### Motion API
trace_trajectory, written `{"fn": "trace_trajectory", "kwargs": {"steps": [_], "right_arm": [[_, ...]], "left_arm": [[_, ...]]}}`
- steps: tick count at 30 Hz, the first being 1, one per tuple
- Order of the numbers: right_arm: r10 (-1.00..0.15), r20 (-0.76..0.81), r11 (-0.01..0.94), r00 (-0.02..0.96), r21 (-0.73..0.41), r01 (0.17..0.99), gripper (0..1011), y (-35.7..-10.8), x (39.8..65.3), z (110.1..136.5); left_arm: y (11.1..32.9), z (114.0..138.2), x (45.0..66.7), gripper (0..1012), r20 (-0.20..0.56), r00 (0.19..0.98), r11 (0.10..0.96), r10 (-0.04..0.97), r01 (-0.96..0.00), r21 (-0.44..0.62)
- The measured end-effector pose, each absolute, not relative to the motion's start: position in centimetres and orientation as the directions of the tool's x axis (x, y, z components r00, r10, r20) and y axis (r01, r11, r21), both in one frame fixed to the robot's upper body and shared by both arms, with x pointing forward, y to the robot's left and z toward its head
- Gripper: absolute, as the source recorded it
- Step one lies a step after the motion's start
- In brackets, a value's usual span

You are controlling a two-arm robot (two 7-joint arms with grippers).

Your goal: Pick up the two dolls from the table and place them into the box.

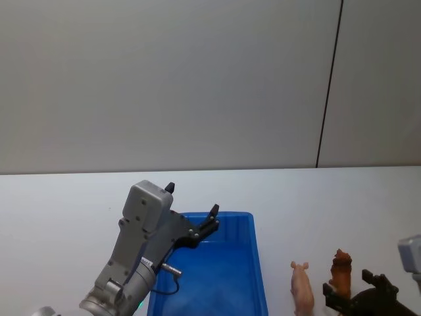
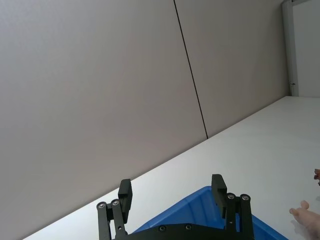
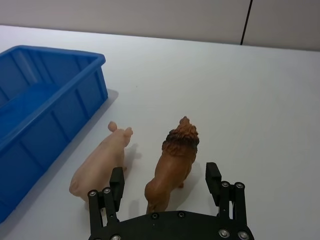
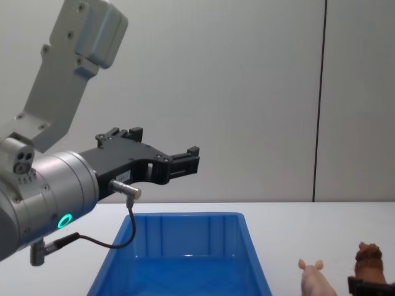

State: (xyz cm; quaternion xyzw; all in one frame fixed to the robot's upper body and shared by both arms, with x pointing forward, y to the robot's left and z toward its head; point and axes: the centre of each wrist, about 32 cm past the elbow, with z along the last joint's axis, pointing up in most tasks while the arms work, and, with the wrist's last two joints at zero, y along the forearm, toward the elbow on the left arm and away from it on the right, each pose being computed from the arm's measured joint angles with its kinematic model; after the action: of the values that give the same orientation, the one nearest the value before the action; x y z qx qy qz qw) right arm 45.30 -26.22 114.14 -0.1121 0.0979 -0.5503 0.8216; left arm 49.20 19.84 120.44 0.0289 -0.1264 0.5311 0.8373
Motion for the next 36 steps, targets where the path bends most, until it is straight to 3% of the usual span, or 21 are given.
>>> {"fn": "trace_trajectory", "kwargs": {"steps": [8,14,30,36], "right_arm": [[-0.928,-0.054,0.365,0.368,-0.324,0.873,960,-25.7,45.6,113.6],[-0.933,-0.060,0.353,0.355,-0.342,0.871,816,-25.5,45.7,113.3],[-0.946,-0.018,0.311,0.324,-0.328,0.892,316,-25.1,45.7,113.5],[-0.948,0.020,0.299,0.318,-0.284,0.911,306,-24.8,45.7,114.1]], "left_arm": [[19.8,120.4,49.2,1002,0.242,0.404,0.434,0.882,-0.897,-0.086],[19.8,120.4,49.2,1002,0.242,0.404,0.434,0.882,-0.897,-0.086],[19.8,120.4,49.2,1002,0.242,0.404,0.434,0.882,-0.897,-0.086],[19.8,120.4,49.2,1002,0.242,0.404,0.434,0.882,-0.897,-0.086]]}}
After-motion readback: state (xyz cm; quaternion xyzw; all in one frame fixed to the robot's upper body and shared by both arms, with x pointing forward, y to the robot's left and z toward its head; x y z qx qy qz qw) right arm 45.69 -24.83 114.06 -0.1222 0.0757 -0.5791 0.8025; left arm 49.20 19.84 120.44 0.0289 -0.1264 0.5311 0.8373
